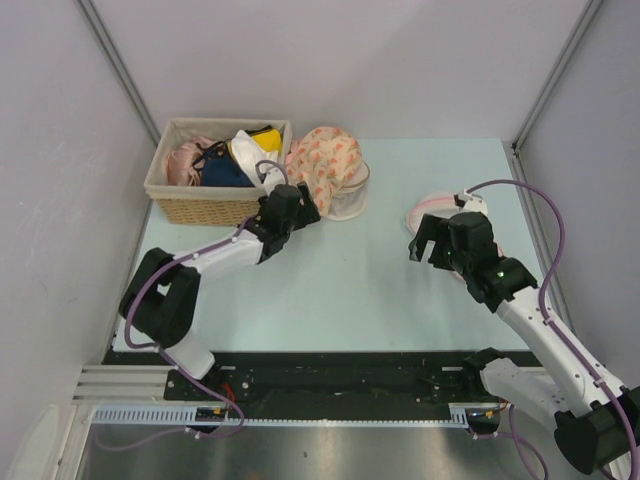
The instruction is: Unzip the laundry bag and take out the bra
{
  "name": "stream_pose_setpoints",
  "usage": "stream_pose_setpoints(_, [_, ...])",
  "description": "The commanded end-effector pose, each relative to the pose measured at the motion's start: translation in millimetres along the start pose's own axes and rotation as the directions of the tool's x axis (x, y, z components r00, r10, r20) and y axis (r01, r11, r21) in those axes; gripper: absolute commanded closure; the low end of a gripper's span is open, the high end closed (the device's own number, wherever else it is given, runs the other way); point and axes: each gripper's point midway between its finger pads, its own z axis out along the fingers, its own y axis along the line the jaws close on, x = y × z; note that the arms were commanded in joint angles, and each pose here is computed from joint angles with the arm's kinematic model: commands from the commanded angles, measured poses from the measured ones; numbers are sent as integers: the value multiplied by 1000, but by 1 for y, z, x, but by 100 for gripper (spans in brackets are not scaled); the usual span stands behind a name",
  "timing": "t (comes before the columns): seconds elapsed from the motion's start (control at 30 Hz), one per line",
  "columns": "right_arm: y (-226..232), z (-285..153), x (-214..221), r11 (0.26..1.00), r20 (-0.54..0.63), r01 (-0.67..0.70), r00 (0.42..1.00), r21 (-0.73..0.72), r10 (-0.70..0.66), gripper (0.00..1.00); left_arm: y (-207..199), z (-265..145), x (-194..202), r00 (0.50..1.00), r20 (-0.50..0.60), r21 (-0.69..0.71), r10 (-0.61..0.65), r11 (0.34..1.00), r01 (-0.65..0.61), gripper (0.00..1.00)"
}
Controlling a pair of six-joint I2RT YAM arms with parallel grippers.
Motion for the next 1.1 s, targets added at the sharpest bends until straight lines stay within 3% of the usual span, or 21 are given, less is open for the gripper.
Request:
stream_pose_setpoints(0.0, [-4,-2,2,1000,2,10,1000,14,-10,0,-27,6,-42,992,118,62,-53,997,46,28])
stream_pose_setpoints(0.03, [-4,-3,3,1000,1,6,1000,13,-6,0,-29,6,-44,990,128,69,-55,997,46,36])
stream_pose_setpoints(0.2, [-4,-2,3,1000,1,0,1000,12,0,0,-33,12,-50,991,135,64,-9,998,0,58])
stream_pose_setpoints(0.27, [-2,-1,3,1000,2,1,1000,5,-1,0,-37,9,-53,991,132,77,5,997,-15,78])
stream_pose_setpoints(0.3, [-2,0,4,1000,-1,1,1000,6,-1,0,-41,7,-52,993,120,100,10,995,-22,93])
stream_pose_setpoints(0.33, [-1,0,2,1000,2,1,1000,2,-1,0,-45,3,-51,993,115,115,15,993,-28,99])
stream_pose_setpoints(0.67, [-3,2,-5,1000,38,-7,999,22,6,0,-117,-81,-67,992,127,349,17,935,-61,99])
stream_pose_setpoints(0.77, [-6,1,-10,999,61,-21,998,38,18,0,-142,-106,-53,995,96,431,36,899,-74,100])
stream_pose_setpoints(0.83, [-9,0,-13,998,79,-33,997,54,28,0,-158,-121,-32,995,53,484,86,869,-100,86])
stream_pose_setpoints(0.87, [-11,-1,-14,997,86,-40,996,65,34,0,-162,-126,-23,993,32,509,112,854,-112,69])
stream_pose_setpoints(0.9, [-14,-2,-15,996,94,-52,995,78,45,0,-165,-130,-12,991,4,529,136,841,-117,24])
stream_pose_setpoints(0.93, [-21,-4,-18,992,114,-61,992,115,48,0,-167,-133,-4,989,-21,548,147,829,-112,0])
stream_pose_setpoints(0.97, [-24,-5,-20,989,129,-76,990,128,59,0,-174,-141,6,984,-70,599,163,796,-89,0])
stream_pose_setpoints(1.0, [-25,-6,-21,988,137,-83,989,134,64,0,-168,-142,15,977,-108,587,186,805,-88,0])
stream_pose_setpoints(1.07, [-26,-8,-23,986,147,-97,986,138,76,0,-166,-148,15,971,-105,601,215,792,-110,0])
